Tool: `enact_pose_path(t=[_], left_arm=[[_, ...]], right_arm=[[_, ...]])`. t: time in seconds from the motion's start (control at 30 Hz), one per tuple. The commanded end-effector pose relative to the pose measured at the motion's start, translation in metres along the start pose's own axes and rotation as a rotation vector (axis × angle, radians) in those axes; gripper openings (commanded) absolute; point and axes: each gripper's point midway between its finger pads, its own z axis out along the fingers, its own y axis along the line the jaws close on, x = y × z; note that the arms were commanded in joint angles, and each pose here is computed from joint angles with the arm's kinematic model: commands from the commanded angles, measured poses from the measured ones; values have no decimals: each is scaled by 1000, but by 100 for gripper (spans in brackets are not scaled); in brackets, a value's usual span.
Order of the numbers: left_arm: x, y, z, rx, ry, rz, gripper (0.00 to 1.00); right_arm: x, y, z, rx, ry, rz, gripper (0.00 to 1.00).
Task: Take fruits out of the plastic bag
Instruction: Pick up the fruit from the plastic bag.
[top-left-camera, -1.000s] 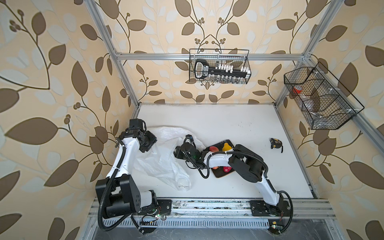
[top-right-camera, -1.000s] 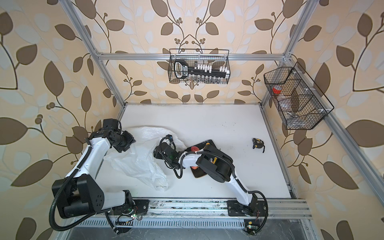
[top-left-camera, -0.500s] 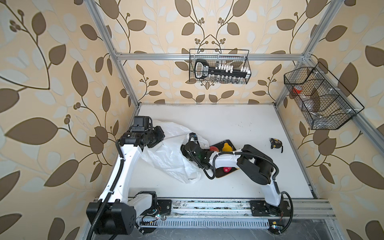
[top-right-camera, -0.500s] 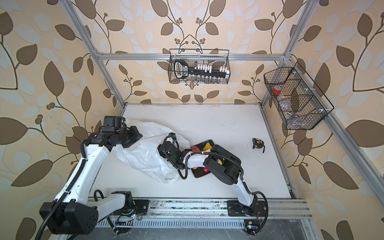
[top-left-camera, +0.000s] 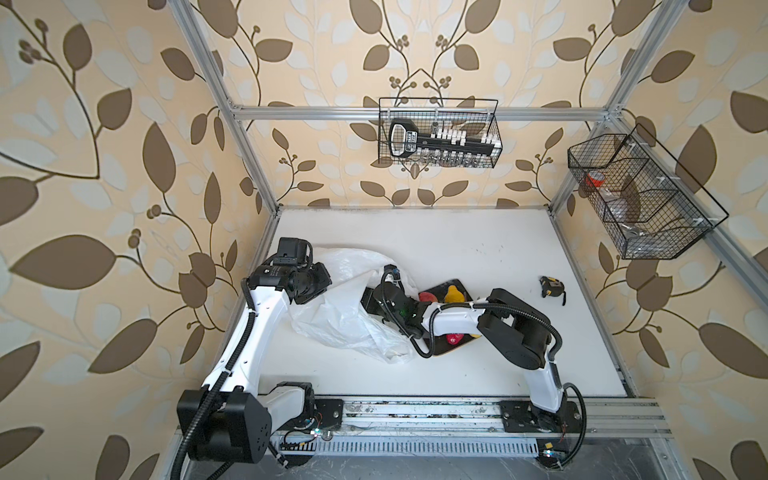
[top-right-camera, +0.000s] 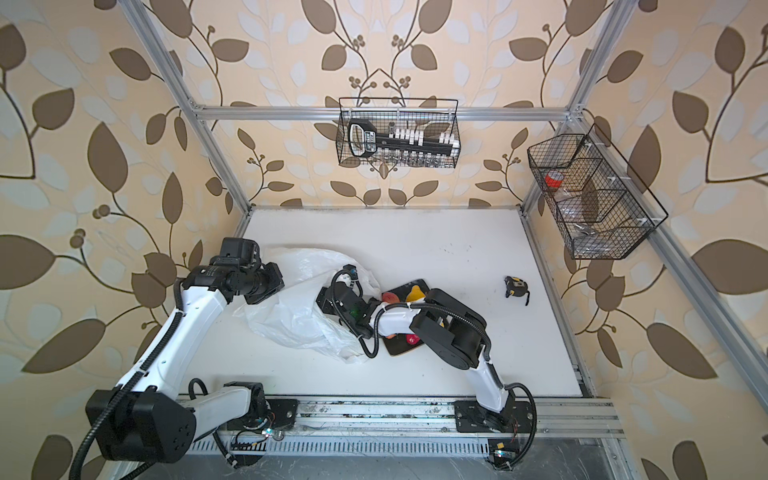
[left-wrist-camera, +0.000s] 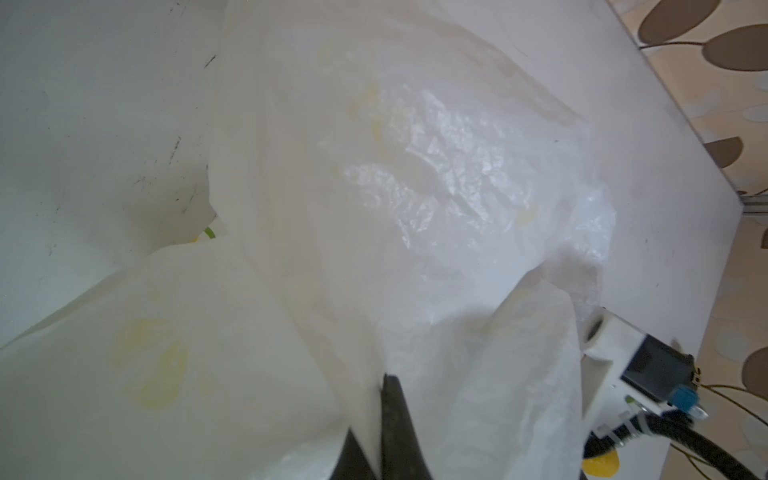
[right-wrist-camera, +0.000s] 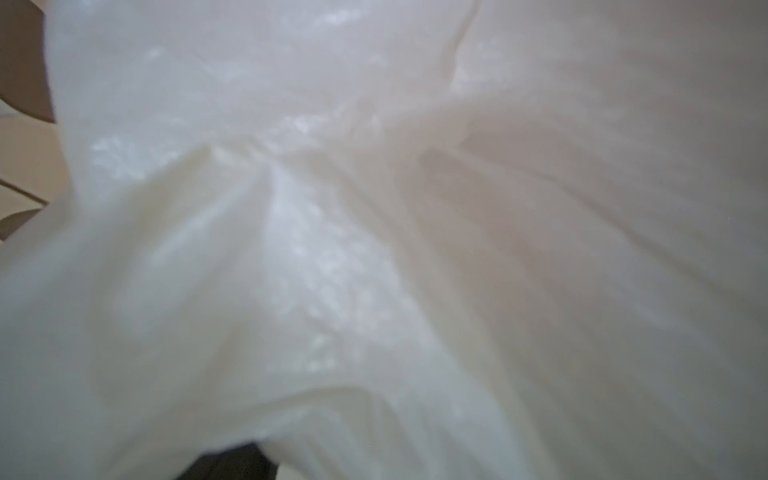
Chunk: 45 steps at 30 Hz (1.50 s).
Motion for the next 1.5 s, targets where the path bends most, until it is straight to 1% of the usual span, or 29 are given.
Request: enact_pose_path(t=[0.0,0.13,0.37,0.67,0.8,0.87,0.9,0.97,1.17,1.33,1.4,1.47], left_arm=[[-7,7,-8,-37,-43,28,0],[-6,14,-10,-72,-51,30,0],[-3,16,-6,-70,-40,31,0],[2,10,-5,-35,-11,51,0],[5,9,-4,-27,-1,54,0],[5,8,-5,-23,-2,56,0],[4,8,-6,-22,-3,57,0],[4,7,-7,-21,-8,57,0],[1,9,-9,-32,-22,53,0],[-4,15,-9,-70,-53,27,0],[-7,19,-8,-91,-70,10,0],[-10,24,-7,-109,-89,-11,0]], right_arm=[[-4,-13,-1,62,-28,-30,80],[-15,-24,-5,139,-78,-82,80],[-28,-37,-5,226,-150,-152,81],[-29,-44,31,284,-145,-173,87],[-27,-53,49,347,-128,-184,87],[-24,-57,57,378,-110,-189,86],[-22,-58,61,386,-100,-194,84],[-16,-62,65,398,-77,-199,78],[-14,-59,58,393,-69,-213,53],[-22,-32,34,320,-91,-256,35],[-23,-22,20,280,-93,-255,30],[-20,-13,6,241,-86,-260,28]])
